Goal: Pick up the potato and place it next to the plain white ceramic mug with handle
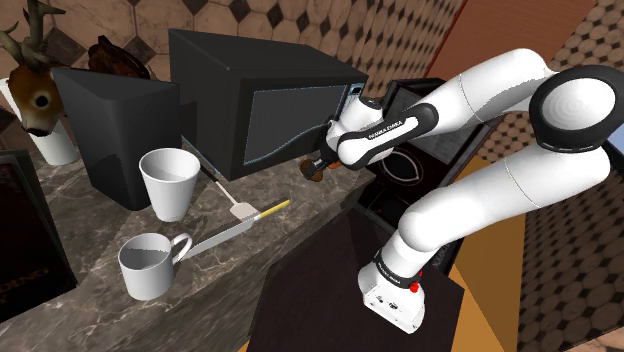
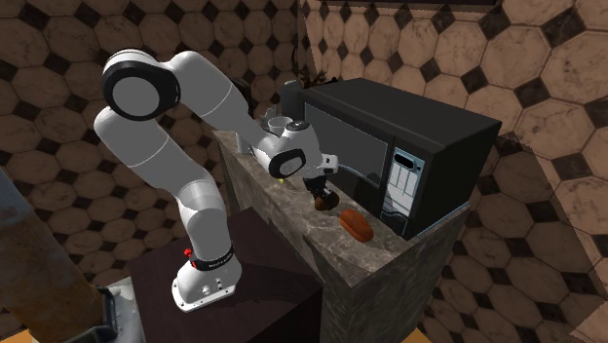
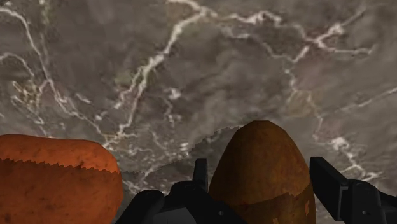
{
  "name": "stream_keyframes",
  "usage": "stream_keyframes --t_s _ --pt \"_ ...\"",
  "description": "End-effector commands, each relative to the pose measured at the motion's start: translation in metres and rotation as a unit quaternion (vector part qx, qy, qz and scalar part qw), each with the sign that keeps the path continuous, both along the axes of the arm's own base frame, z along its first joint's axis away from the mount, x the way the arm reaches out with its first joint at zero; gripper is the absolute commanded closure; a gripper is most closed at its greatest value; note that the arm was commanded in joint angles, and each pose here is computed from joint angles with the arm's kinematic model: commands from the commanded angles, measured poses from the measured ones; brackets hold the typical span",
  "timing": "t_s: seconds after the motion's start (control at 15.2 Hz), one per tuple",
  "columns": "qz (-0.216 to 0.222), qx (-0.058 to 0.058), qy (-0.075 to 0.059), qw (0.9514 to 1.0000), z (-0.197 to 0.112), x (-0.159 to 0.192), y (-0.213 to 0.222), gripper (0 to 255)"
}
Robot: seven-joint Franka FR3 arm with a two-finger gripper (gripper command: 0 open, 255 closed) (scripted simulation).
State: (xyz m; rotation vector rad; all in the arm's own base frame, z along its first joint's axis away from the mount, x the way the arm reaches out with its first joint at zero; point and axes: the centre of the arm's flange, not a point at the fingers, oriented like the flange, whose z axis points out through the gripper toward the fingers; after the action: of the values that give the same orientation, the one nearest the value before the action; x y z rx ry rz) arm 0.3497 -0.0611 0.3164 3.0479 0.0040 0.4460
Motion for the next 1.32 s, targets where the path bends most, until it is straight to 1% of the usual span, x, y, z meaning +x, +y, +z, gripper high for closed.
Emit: stream_keyframes --t_s 0.0,0.07,1.25 --pt "0.000 0.000 0.000 1.0000 0.000 0.000 0.000 255" --pt "0.000 0.000 0.000 1.0000 0.000 0.000 0.000 255" --pt "0.000 0.000 0.000 1.0000 0.095 0.000 0.000 255"
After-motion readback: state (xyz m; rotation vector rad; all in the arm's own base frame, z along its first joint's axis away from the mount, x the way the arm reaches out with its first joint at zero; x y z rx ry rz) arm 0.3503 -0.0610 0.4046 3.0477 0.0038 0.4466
